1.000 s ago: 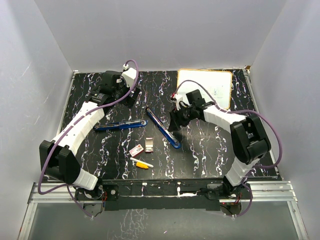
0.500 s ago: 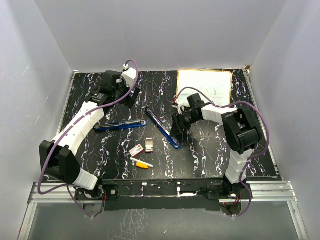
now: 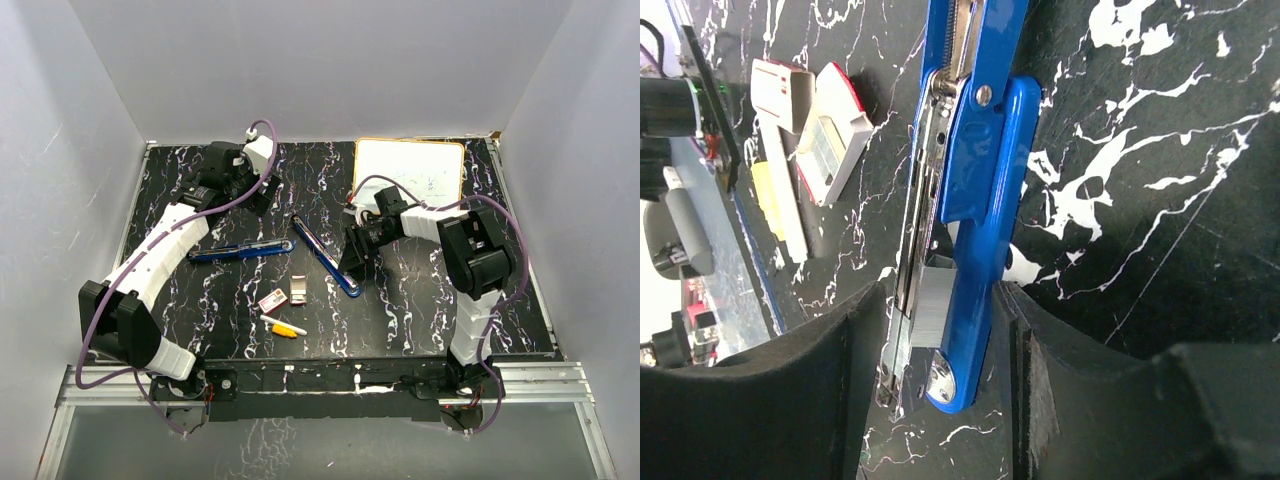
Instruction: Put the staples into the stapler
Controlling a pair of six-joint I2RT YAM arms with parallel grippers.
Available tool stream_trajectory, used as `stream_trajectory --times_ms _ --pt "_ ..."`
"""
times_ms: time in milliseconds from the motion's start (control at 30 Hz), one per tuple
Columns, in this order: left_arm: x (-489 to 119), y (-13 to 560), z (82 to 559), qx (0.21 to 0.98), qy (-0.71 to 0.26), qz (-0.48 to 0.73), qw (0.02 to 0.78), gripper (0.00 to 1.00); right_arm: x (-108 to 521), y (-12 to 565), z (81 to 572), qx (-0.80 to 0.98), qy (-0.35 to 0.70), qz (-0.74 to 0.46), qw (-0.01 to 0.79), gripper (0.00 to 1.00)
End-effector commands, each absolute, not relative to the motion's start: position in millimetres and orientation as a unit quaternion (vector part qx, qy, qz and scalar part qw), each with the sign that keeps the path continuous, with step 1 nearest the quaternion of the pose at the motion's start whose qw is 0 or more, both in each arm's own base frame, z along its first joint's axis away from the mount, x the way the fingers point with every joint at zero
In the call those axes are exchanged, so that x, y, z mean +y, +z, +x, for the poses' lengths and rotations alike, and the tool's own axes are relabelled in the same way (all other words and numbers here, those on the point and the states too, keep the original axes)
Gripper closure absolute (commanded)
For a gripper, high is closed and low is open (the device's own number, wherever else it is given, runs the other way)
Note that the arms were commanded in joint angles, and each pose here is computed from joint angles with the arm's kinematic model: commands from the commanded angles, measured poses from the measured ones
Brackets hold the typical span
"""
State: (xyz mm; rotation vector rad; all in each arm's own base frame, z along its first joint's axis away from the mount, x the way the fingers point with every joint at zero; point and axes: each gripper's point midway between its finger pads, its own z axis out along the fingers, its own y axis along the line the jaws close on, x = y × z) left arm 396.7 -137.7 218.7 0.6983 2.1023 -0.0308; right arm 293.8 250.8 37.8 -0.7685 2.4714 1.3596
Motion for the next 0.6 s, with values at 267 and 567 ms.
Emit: stream_trajectory --times_ms 267,567 --pt "-133.5 236.8 391.1 0.839 -0.011 0.281 0.465 0.12 258.3 38.5 315.2 0.83 0.484 -0.251 0.117 0.54" --pt "-133.4 237.1 390.8 0.839 -0.011 0.281 0.465 0.12 259.4 37.7 318.8 0.829 0.488 -0.248 0.115 0.59"
